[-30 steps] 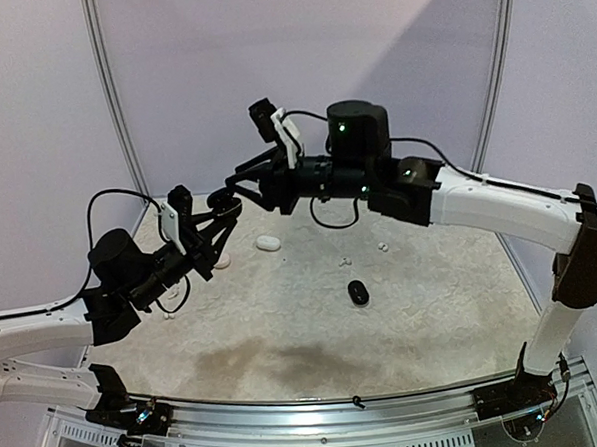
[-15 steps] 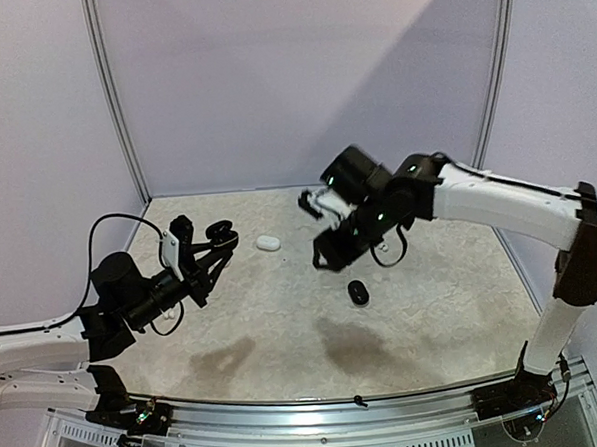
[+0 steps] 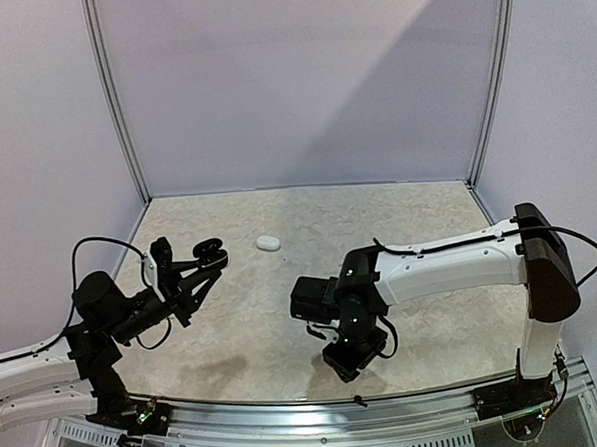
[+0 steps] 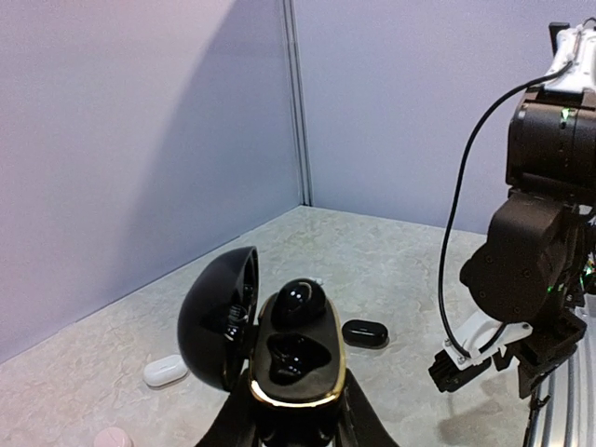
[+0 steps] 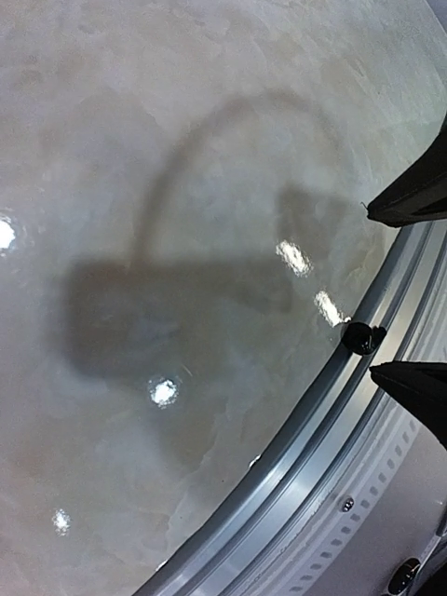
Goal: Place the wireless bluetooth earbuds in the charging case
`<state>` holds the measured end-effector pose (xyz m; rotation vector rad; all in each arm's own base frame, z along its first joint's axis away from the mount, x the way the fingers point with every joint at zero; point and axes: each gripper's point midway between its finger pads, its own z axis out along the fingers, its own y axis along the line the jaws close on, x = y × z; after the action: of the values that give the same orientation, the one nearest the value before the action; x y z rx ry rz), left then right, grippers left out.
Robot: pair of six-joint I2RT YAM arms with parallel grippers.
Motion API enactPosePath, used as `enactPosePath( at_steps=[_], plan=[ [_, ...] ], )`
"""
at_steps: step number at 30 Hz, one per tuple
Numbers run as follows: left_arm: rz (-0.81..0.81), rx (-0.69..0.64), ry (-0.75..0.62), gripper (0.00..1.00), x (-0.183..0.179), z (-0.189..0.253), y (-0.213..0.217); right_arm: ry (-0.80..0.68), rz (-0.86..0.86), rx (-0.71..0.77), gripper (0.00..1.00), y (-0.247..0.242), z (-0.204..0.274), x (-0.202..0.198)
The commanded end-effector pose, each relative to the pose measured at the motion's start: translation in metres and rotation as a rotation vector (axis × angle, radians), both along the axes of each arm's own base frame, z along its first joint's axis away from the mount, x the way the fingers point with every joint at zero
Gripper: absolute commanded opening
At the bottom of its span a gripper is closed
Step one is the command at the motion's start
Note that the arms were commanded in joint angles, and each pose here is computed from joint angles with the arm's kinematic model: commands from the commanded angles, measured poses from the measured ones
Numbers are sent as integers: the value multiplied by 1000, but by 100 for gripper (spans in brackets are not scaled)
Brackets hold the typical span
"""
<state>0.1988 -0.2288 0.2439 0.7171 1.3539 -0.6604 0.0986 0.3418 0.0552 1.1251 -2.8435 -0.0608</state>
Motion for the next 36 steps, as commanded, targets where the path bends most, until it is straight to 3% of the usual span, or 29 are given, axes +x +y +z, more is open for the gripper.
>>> enactPosePath(
  at_steps=[1, 8, 18, 28, 36],
  plan=[
    [-43, 11, 2, 0, -6, -6, 1, 50, -88, -46, 52, -4, -18, -19],
    [-69, 8, 6, 0, -11, -7, -1, 61, -168, -46, 50, -4, -30, -27],
    [-78, 9, -1, 0, -12, -7, -2, 113, -38, -70, 44, -3, -37, -42],
    [-86, 9, -6, 0, -14, -6, -1, 113, -66, -122, 32, -7, -49, -47],
    [-92, 2, -13, 0, -16, -5, 0, 120, -71, -156, 31, -5, -48, -54]
  ],
)
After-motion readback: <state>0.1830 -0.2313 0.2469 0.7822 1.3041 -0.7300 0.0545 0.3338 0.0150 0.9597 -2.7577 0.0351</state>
